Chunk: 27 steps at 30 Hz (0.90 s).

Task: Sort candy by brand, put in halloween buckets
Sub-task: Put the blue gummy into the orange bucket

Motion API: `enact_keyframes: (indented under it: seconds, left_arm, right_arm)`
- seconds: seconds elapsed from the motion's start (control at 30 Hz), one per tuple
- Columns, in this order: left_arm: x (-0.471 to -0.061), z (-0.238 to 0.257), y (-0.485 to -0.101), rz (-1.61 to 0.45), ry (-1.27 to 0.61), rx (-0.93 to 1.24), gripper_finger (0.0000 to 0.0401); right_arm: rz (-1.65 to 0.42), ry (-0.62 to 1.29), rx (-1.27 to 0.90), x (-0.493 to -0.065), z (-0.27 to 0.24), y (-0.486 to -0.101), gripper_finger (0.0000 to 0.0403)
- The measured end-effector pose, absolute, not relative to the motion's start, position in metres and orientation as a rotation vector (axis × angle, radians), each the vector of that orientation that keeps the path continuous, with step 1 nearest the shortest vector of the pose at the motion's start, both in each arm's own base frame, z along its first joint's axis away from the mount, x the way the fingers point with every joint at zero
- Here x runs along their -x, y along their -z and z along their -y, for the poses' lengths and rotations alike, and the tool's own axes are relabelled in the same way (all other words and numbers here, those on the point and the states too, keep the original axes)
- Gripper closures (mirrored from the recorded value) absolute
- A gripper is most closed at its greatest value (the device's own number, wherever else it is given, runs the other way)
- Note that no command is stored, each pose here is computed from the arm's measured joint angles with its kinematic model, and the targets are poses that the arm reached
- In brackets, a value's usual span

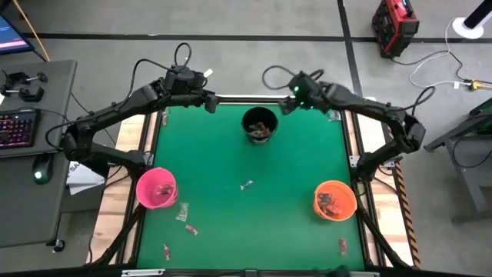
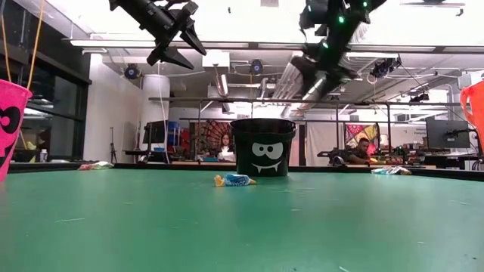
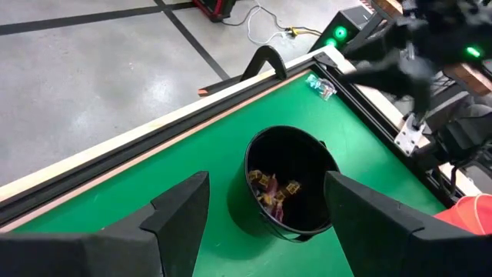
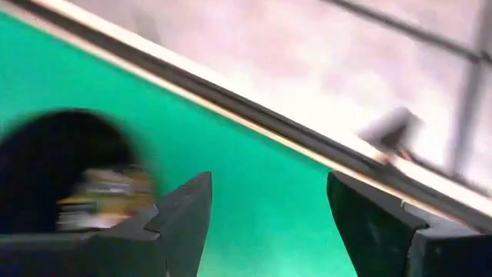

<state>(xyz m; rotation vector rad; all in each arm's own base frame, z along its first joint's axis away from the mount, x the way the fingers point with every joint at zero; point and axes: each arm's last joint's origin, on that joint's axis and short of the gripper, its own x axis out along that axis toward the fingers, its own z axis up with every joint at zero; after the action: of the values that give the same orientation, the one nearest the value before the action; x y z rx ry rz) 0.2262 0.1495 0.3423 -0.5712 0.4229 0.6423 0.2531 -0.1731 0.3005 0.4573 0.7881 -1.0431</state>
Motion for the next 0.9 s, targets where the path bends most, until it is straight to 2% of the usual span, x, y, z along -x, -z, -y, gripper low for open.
enact_keyframes:
  seconds: [0.2, 0.43, 0.6, 0.77, 0.9]
  left_arm:
    - [-0.226, -0.150, -0.342, -0.423, -0.642, 0.571, 0.0155]
    - [-0.226, -0.150, -0.342, -0.423, -0.642, 0.571, 0.0155]
    - [-0.226, -0.149, -0.342, -0.428, -0.639, 0.557, 0.0155]
    - [-0.226, -0.149, -0.342, -0.427, -0.626, 0.567, 0.0155]
    - [-0.226, -0.149, -0.342, -0.429, -0.612, 0.571, 0.0155]
  right_arm:
    - [-0.986, 1.331, -0.736, -0.185, 0.212, -0.258, 0.0155]
    - [-0.931, 1.531, -0.925, -0.138, 0.228, -0.203, 0.0155]
    - [-0.861, 1.594, -0.888, -0.142, 0.233, -0.197, 0.0156]
    - [-0.981, 1.595, -0.938, -0.144, 0.241, -0.174, 0.0156]
    - [-1.093, 1.624, -0.889, -0.150, 0.244, -0.155, 0.0156]
